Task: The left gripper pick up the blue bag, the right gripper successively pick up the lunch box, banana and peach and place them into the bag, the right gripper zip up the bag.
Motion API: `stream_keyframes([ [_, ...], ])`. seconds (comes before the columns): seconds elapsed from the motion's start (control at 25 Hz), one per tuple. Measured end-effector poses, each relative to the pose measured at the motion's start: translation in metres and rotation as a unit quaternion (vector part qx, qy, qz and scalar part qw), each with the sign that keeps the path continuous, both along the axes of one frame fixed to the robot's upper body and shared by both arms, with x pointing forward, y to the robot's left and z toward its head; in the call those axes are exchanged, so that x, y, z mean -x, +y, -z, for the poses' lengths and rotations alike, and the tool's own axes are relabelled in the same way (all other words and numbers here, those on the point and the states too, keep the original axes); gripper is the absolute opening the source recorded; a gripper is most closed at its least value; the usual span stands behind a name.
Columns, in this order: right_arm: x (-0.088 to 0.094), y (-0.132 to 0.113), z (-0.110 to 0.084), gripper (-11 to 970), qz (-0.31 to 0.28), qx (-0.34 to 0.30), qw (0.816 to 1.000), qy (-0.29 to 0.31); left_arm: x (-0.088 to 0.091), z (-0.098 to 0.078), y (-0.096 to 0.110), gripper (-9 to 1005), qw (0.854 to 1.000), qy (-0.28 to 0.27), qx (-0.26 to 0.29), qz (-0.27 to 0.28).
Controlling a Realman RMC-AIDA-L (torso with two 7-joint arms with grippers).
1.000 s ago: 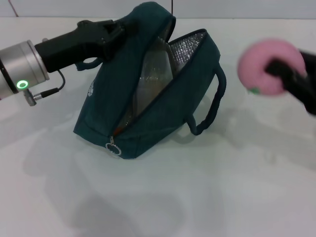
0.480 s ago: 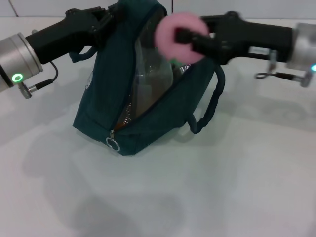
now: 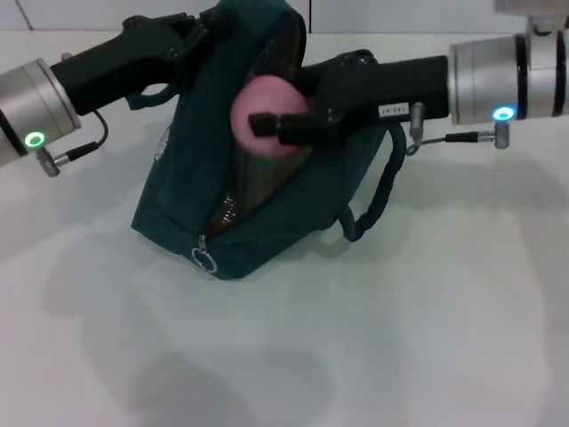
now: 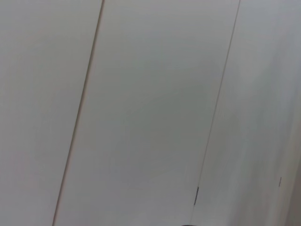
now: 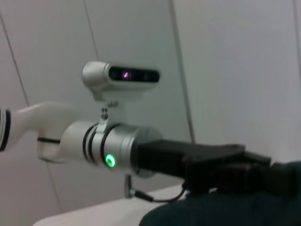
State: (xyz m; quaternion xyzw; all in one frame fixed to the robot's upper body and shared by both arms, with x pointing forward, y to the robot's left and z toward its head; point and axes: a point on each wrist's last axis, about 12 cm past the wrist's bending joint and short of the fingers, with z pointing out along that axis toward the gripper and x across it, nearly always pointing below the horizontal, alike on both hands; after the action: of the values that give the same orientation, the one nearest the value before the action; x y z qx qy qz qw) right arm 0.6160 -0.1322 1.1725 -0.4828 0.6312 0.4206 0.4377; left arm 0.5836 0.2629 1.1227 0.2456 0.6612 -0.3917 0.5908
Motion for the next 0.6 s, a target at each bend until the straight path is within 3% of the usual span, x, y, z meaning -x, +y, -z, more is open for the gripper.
stream_keyframes([
  [0.24,0.007,-0.005,0.002,601,-0.005,-0.001,1.0,-0.007,0.0,0.0,0.0,41,1.0,0.0,-0.001,0.001],
  [0.48,0.021,-0.024,-0.004,616,-0.003,-0.023,0.999,-0.029,-0.001,-0.001,0.0,42,1.0,-0.001,-0.003,-0.001],
  [0.6,0.038,-0.04,-0.001,623,-0.013,-0.027,0.999,-0.035,-0.002,-0.001,0.0,42,1.0,0.0,-0.003,-0.002],
])
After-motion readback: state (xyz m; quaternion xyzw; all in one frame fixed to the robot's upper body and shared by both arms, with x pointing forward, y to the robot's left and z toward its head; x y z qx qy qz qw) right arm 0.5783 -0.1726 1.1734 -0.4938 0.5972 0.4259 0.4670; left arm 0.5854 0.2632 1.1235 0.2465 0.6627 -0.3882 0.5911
